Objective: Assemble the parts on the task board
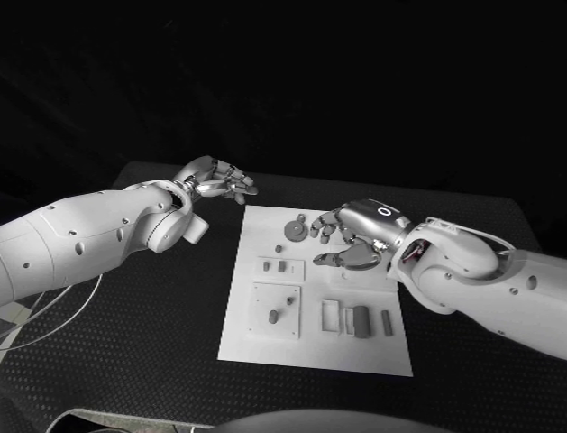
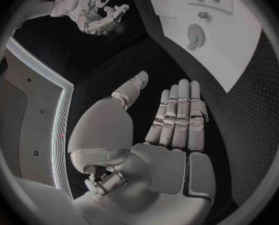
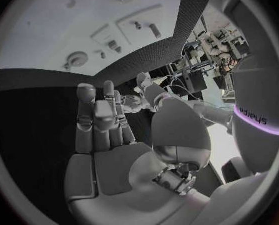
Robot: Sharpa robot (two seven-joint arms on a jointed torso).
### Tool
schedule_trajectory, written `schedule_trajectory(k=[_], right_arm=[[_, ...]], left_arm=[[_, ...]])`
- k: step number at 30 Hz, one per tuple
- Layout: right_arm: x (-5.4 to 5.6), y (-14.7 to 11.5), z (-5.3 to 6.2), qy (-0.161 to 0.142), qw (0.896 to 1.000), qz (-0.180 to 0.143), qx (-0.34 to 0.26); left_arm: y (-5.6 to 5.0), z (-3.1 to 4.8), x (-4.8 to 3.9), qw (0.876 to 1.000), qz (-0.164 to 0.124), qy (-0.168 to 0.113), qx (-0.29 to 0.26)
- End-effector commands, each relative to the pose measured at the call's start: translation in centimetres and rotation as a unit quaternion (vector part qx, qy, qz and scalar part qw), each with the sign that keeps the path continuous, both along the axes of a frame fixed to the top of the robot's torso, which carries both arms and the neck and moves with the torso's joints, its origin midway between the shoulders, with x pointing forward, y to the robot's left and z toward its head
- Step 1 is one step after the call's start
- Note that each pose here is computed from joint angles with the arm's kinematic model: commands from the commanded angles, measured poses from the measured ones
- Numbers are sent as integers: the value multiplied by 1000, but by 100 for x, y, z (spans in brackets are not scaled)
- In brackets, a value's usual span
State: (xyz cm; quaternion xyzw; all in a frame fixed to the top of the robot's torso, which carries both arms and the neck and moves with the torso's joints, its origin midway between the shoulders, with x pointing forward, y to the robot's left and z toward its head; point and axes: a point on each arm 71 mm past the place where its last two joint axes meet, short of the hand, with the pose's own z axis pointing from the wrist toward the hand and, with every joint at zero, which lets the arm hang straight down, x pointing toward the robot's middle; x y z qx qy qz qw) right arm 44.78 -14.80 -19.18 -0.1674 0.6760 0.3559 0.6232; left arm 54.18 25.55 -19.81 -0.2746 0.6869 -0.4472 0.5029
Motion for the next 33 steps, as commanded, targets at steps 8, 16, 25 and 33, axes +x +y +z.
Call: schedule_trajectory(k=[8, 16, 25, 33], right_arm=[[157, -565, -162, 195, 966, -168, -4], [-17, -727, -375, 321, 920, -206, -88], [-179, -850, -560, 360, 895, -216, -147], [-262, -805, -668, 369, 891, -210, -159]], left_arm=[[-16, 5, 19, 1000, -2, 0, -3], [-23, -9, 21, 1000, -2, 5, -7], [-34, -12, 16, 1000, -4, 6, -8], [-49, -12, 14, 1000, -6, 6, -8]])
